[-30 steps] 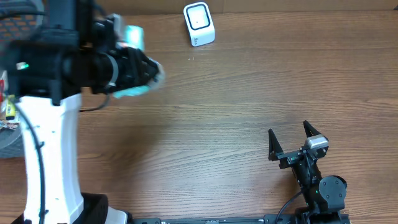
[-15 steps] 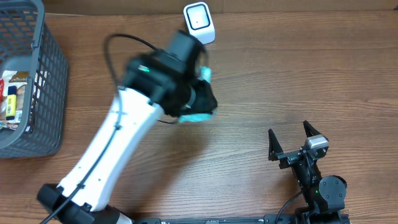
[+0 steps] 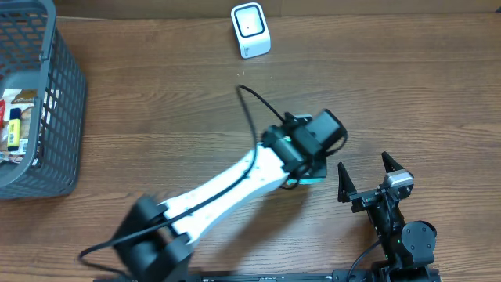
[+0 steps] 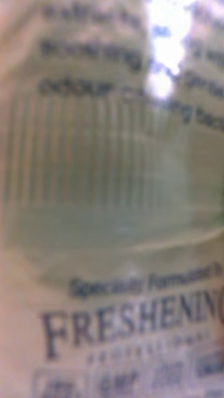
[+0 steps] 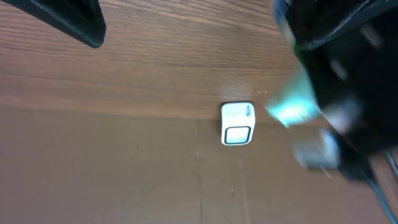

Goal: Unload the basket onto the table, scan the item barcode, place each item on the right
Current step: 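Lift the packet out and carry it toward the table center, then release the packet on the table and return the left gripper to the basket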

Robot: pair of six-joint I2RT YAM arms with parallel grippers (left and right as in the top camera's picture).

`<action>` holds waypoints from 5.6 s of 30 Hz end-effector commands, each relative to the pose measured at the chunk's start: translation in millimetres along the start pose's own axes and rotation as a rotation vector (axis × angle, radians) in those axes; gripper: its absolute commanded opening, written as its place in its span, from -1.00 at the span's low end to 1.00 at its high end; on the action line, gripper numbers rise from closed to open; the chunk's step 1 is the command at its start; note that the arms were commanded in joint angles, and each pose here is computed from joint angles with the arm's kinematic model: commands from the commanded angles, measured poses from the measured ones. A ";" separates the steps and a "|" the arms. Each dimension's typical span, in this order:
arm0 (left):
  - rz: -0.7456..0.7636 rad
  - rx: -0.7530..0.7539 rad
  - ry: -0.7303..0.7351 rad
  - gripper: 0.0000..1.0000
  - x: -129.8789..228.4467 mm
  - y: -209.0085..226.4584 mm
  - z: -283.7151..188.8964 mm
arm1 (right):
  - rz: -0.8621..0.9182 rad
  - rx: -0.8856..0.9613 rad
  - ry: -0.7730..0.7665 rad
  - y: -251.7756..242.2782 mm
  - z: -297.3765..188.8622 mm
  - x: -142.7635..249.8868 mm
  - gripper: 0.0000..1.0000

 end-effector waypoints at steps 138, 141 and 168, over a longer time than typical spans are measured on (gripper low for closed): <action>-0.457 -0.623 0.019 -0.34 -72.3 705.8 -142.1 | 0.002 0.011 -0.004 -1.6 0.2 2.2 1.00; -0.435 -0.630 0.000 -0.42 -75.8 708.8 -142.0 | 0.002 0.011 -0.004 -1.6 0.2 2.2 1.00; -0.348 -0.580 0.012 -0.41 -68.1 720.3 -99.8 | 0.002 0.011 -0.004 -1.6 0.2 2.2 1.00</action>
Point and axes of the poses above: each gripper's point midway between its finger pads, its own z axis out along the fingers, its own y axis along the line the jaws close on, x = y × z, the point moved 7 cm from there along -z, back along the fingers, and after that the axes turned 7 degrees about z, right-handed, at the moved point
